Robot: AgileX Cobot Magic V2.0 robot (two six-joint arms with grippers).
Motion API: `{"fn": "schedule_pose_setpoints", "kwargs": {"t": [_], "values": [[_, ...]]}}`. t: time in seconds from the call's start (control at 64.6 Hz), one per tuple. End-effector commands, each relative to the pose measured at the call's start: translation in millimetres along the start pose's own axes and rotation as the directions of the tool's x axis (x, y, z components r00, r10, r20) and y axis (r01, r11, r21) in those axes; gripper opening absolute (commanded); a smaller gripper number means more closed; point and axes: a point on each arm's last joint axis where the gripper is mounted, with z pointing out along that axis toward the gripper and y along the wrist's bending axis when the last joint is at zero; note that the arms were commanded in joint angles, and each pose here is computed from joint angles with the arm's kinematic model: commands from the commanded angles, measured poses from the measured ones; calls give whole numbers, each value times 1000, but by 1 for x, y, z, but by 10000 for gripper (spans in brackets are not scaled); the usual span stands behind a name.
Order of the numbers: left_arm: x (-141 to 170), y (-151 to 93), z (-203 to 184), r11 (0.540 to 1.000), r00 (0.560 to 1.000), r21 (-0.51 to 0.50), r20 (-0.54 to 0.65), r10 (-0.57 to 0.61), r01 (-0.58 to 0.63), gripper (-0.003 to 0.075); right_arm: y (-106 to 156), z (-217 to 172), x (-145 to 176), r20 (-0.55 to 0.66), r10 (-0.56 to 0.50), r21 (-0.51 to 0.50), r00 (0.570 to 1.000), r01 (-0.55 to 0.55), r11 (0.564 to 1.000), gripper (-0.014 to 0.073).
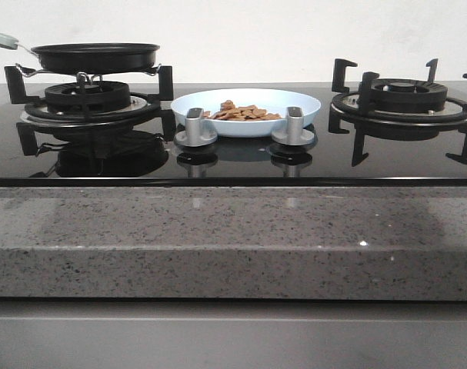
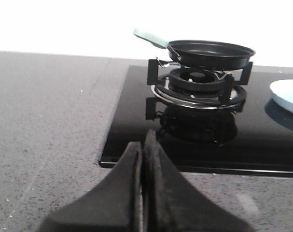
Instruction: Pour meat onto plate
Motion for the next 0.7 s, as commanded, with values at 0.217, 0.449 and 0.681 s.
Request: {"fn": "schedule_pose_setpoints", "kwargs": {"t": [0.217, 0.449, 0.681], "values": [[-7, 0, -1, 999, 972, -2, 232, 44, -45, -20, 1, -4, -9, 62, 8, -5, 998, -8, 1000, -115], [-11, 0, -2, 999, 962, 6, 272, 31, -34, -20, 1, -4, -9, 61, 8, -5, 998, -8, 1000, -115], [-10, 0, -2, 999, 962, 15, 272, 29, -34, -20, 1, -4, -9, 61, 8, -5, 998, -8, 1000, -115]]}}
